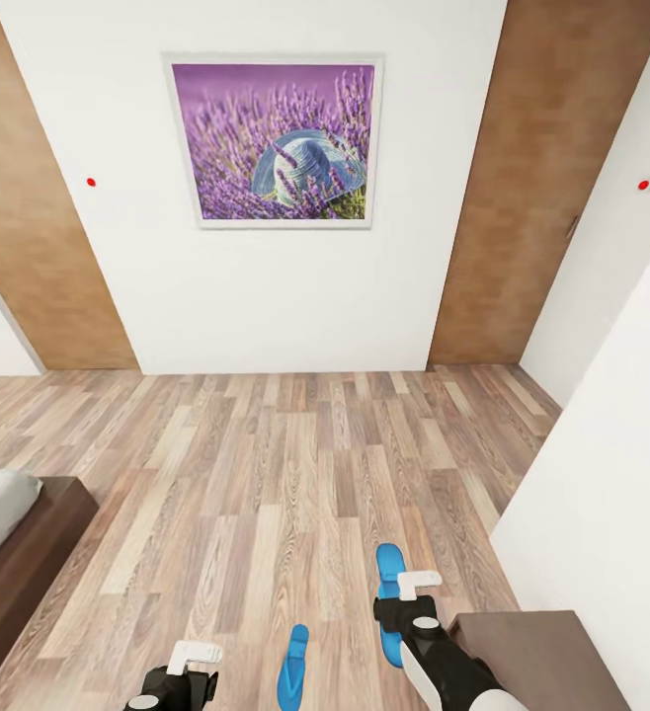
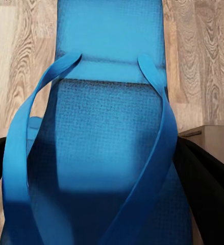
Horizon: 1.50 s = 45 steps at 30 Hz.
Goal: In the bedroom, move the book from the bed onto either nightstand, and place the two sandals side by side next to the bed.
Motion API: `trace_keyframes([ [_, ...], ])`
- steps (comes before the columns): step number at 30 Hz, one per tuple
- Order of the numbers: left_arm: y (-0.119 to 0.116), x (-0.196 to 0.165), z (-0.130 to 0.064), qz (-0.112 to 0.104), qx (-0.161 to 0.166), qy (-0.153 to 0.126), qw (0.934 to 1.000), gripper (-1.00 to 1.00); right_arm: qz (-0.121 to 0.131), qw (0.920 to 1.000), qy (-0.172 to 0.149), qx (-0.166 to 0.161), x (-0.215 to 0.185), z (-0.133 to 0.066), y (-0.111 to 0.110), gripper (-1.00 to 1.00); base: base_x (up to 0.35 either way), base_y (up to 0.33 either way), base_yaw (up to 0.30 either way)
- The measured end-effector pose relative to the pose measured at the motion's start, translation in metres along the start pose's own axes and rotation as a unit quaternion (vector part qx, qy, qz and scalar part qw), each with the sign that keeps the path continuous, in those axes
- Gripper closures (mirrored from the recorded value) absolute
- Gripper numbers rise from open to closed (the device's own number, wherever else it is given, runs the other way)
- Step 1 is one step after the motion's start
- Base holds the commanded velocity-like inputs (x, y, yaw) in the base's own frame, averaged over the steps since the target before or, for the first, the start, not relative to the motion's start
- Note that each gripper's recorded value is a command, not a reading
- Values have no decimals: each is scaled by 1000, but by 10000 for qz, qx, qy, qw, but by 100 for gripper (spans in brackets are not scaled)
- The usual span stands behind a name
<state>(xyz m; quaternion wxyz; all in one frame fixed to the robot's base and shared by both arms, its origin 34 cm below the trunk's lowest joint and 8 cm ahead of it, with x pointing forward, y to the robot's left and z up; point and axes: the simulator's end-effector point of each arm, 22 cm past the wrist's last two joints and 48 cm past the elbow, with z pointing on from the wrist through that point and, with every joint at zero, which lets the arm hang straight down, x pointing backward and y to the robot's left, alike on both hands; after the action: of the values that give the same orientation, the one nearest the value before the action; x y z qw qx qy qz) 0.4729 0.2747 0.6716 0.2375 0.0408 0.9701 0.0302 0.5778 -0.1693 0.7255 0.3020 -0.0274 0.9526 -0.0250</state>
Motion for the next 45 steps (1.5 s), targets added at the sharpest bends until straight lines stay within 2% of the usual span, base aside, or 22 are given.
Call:
trace_keyframes([
  [45, 0, 0, 0, 18, 2, -7, 10000, -100, -36, 10000, 23, -3, 3, 0, 1, 100, 88, -3, 0],
])
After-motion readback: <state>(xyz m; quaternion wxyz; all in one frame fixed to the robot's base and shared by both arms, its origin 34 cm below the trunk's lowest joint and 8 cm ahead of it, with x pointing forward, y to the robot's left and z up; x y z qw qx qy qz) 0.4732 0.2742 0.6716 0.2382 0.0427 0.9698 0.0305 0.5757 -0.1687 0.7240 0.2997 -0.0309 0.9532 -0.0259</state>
